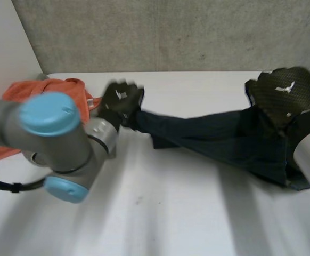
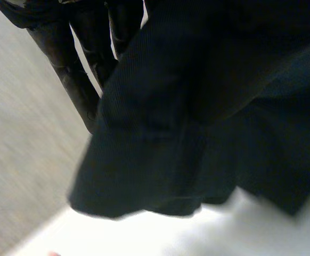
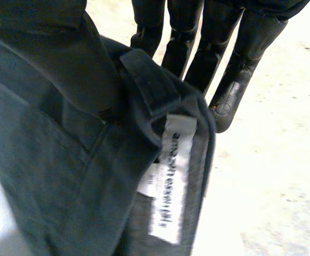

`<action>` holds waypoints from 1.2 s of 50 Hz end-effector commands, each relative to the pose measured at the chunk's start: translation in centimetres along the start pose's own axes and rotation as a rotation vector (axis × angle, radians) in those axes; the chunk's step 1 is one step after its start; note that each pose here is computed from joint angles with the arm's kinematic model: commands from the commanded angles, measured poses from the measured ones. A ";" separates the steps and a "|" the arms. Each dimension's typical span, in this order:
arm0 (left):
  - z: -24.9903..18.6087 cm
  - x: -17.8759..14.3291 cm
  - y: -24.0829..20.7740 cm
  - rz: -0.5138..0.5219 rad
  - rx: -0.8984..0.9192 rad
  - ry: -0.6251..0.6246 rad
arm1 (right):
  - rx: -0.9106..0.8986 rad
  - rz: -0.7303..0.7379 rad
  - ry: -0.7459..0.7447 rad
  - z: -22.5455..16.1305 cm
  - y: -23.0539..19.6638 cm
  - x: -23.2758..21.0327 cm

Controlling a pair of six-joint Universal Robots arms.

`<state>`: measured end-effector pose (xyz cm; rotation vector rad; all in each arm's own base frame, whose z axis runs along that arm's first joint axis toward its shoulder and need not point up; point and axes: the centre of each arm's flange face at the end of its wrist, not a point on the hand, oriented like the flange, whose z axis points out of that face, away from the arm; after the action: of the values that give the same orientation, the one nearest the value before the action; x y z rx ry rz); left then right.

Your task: Fold the laundry.

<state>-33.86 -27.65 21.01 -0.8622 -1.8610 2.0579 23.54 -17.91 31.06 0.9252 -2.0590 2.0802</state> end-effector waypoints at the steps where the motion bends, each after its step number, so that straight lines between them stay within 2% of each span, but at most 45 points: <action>1: -5.9 -3.3 -12.9 0.019 0.321 -0.090 | 0.068 -0.045 0.058 1.3 -1.8 2.1; 8: -11.0 -5.0 -19.6 0.024 0.457 -0.124 | 0.180 -0.030 0.124 1.3 -5.5 4.2; 12: -13.4 -5.7 -22.5 0.024 0.504 -0.134 | 0.260 -0.028 0.160 -0.9 -8.2 5.5; 16: -14.4 -6.0 -23.7 0.024 0.508 -0.135 | 0.305 -0.024 0.174 -2.9 -9.9 6.5; 26: -13.9 -6.2 -23.5 0.029 0.462 -0.129 | 0.296 -0.033 0.134 -2.3 -9.7 6.1; 31: -9.1 -5.2 -19.4 0.030 0.334 -0.075 | 0.236 -0.033 0.071 1.2 -8.3 4.8; 37: -3.7 -4.6 -14.6 0.035 0.211 -0.048 | 0.131 -0.033 0.019 7.5 -4.5 2.5; 44: 4.7 -4.7 -9.3 0.100 0.205 -0.082 | 0.179 -0.032 0.122 14.9 -1.3 1.0; 47: 7.4 -4.5 -7.5 0.108 0.219 -0.088 | 0.220 -0.029 0.159 16.9 -0.3 0.2; 52: 9.9 -4.7 -5.7 0.108 0.234 -0.116 | 0.261 -0.074 0.185 20.4 2.8 -1.9; 60: 8.9 -4.7 -4.4 0.088 0.157 -0.159 | 0.214 -0.119 0.182 19.8 3.3 -2.0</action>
<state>-36.81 -37.60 27.44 -0.8035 -1.6360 2.3811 31.13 -36.58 25.81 0.7923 -1.6663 2.3133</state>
